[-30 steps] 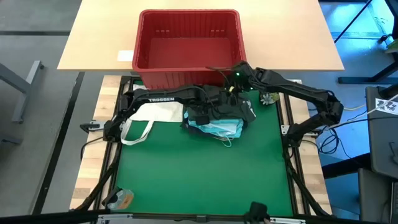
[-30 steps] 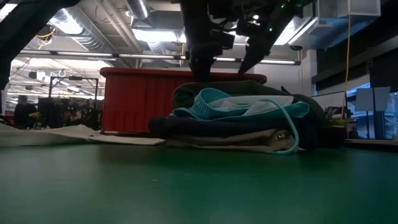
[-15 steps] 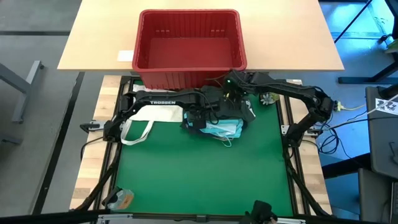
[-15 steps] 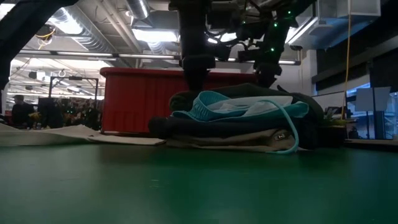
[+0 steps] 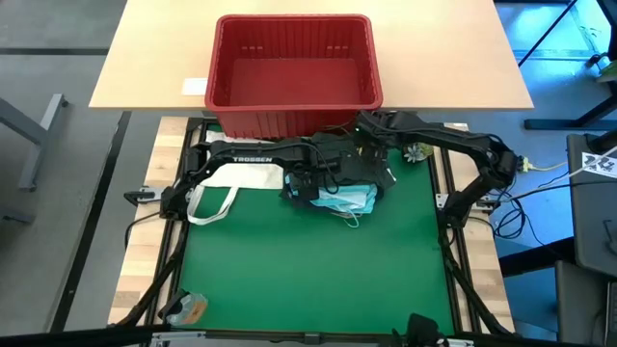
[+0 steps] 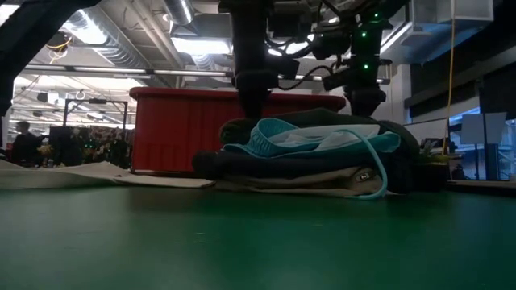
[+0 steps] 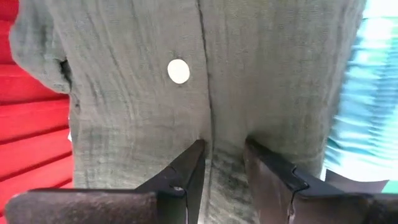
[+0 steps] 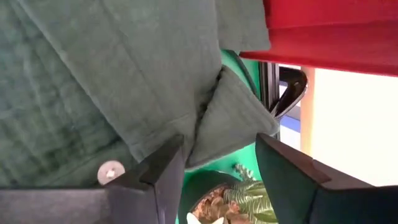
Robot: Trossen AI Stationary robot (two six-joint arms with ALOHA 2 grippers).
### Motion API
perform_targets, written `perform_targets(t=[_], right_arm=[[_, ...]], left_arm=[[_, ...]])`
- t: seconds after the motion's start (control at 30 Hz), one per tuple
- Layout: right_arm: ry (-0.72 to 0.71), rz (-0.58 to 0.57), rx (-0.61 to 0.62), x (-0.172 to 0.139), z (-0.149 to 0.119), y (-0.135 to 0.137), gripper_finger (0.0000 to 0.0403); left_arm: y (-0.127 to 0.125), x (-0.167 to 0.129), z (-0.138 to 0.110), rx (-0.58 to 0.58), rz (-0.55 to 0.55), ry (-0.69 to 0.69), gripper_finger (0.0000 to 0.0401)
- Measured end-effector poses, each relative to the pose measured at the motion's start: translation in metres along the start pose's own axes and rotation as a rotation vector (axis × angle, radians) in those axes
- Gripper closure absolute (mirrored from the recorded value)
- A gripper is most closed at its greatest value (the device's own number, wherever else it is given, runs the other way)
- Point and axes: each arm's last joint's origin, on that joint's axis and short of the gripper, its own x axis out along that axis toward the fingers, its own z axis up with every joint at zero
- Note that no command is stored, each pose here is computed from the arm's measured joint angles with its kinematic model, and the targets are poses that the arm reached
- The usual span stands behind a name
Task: Fold Laundry from Bin
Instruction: Stack the folded green polo shirt on top of the folded light blue shorts, then put the stack clothes into the red laundry bin
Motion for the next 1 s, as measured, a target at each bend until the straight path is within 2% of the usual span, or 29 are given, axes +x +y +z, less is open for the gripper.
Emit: perform_targets(t=[0.17,0.43,0.77,0.87,1.0], right_arm=[[-0.058,0.006,0.02,-0.015,-0.007,-0.003,0.0207],[-0.203,0.038,0.062,-0.051,-0.027,-0.009,0.0207],[-0.38,0.157,0.126,-0.086,-0.052,-0.009,0.0207],[-0.428,0.216,0.121,-0.089,-0.052,-0.008,0.0207],[-0.465,0.271,0.112,-0.09,-0.05,-0.007,0.0207]], left_arm=[[0.003,-0.01,0.003,-0.006,-0.003,-0.025,0.0293],[0.014,-0.041,0.006,-0.037,-0.009,-0.127,0.0293],[0.029,-0.104,-0.017,-0.07,-0.032,-0.282,0.0293],[0.034,-0.119,-0.024,-0.045,-0.044,-0.321,0.0293],[0.042,-0.135,-0.035,0.009,-0.118,-0.361,0.0293]])
